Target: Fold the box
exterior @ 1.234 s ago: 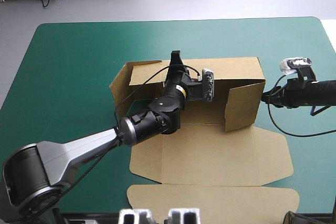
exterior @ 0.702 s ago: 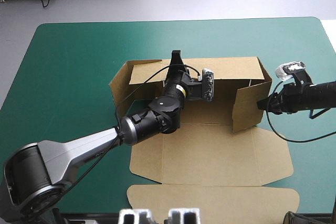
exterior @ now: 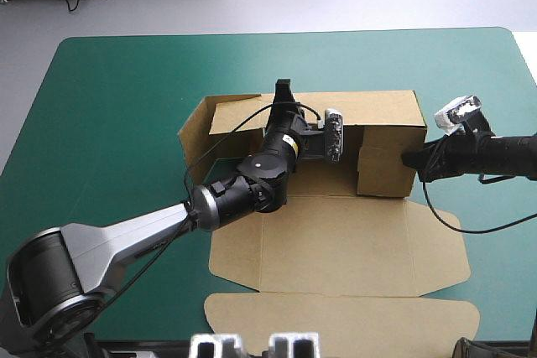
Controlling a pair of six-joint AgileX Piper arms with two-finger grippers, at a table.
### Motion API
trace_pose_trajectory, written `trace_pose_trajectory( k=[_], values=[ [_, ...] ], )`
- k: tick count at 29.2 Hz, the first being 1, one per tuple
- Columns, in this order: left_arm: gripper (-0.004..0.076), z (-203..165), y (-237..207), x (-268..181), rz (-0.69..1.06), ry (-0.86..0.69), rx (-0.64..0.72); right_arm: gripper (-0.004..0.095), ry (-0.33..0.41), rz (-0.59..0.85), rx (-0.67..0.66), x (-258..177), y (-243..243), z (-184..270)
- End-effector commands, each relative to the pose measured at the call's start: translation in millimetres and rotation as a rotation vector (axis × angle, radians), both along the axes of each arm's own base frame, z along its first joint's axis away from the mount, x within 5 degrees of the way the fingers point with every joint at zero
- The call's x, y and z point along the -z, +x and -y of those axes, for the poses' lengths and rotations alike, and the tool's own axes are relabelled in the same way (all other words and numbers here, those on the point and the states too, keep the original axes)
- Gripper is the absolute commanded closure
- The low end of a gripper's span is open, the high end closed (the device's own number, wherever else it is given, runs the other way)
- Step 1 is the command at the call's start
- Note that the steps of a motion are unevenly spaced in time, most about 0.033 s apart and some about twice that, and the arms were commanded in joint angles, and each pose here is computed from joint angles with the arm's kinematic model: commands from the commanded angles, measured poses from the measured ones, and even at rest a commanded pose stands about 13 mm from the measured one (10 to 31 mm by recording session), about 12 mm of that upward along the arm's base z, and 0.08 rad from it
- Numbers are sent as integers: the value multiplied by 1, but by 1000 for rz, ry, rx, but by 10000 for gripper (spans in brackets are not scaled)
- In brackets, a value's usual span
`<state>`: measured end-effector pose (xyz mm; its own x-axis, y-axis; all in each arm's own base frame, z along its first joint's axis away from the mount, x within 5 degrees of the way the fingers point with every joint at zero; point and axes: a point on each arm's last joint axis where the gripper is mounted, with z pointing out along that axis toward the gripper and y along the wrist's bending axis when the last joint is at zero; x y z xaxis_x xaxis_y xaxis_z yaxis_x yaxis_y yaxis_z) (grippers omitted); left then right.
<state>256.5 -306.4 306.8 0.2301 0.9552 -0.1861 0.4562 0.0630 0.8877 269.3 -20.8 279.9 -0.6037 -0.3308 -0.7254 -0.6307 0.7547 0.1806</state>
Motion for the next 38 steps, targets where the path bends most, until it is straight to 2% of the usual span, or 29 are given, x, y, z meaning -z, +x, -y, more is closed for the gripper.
trace_pose_trajectory(
  k=[1,4,6,8,10,11,15,18,20,24,27,30,32,35,38],
  values=[
    [734,14,-12,-14,-12,-142,128,509,39,64,51,-5,7,1],
    [734,15,-12,-16,12,-136,141,515,61,93,97,-2,15,4],
    [734,15,-12,-17,20,-130,145,570,85,114,115,-4,18,4],
    [734,15,-12,-17,22,-128,145,699,88,119,134,-3,20,5],
    [734,15,-11,-17,23,-126,144,884,87,113,133,-1,21,6],
    [734,14,-11,-17,23,-124,139,924,85,111,132,0,21,6],
    [727,13,-10,-16,24,-115,121,908,77,109,124,1,21,6],
    [666,12,-10,-16,29,-106,108,908,78,109,123,1,21,6],
    [580,11,-9,-16,37,-98,106,909,79,108,122,1,21,5],
    [342,13,-8,-14,56,-75,114,909,86,102,123,1,20,5],
    [232,13,-7,-14,65,-68,121,908,85,101,121,1,20,5],
    [230,12,-8,-13,43,-111,71,908,72,92,117,2,20,5],
    [232,10,-9,-14,71,-80,44,909,56,81,125,3,19,7],
    [232,11,-13,-21,170,-17,28,909,51,78,126,4,19,7],
    [232,18,-22,-28,235,-52,39,908,57,71,133,4,19,7]
  ],
)
